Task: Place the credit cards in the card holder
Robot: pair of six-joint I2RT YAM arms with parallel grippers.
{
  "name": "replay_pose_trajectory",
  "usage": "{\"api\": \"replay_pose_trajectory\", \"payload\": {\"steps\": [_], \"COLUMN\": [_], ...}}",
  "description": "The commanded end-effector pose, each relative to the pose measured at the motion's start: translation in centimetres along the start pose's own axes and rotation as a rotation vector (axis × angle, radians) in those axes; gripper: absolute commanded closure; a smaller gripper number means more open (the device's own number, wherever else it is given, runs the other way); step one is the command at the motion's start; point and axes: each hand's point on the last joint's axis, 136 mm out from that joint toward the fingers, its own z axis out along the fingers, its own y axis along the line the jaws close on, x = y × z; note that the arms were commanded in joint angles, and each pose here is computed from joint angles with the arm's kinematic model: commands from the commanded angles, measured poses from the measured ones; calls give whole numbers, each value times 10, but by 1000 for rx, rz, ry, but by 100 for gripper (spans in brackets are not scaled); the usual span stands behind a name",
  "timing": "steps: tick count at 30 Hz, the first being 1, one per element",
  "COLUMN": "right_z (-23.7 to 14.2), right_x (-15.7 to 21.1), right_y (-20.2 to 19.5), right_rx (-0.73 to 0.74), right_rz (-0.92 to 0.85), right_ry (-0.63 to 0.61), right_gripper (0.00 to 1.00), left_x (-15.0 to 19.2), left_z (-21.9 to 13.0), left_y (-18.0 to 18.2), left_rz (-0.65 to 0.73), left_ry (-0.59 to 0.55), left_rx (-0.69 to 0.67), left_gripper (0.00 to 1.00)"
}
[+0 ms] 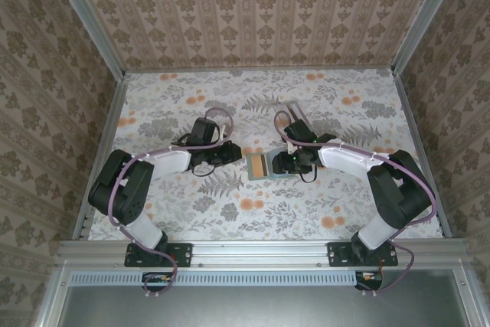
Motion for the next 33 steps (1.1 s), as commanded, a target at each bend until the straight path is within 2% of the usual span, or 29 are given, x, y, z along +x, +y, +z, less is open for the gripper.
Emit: {"api": "replay_pose_trajectory", "payload": {"steps": [1,7,12,20,33], "right_z": [1,-2,-3,-8,-13], "right_x": [0,-3,-5,-11,-16], "right_y": [2,9,16,36,51], "right_rx": [-27,-54,-91,-204,-346], "right_rz": [10,6,-4,-28,-8], "right_ry": [2,-9,-11,-44,-62], "right_gripper": [44,45,58,74,79], "left_x": [-4,-2,-1,4,14], "left_z": [1,2,3,8,36], "left_y": [-6,-5,-4,-4,-17], "left_rz": [18,18,16,31,90], "left_ry": [0,1,4,26,79], "left_rx": [11,9,8,6,-4], "left_gripper": [82,82,82,82,87]}}
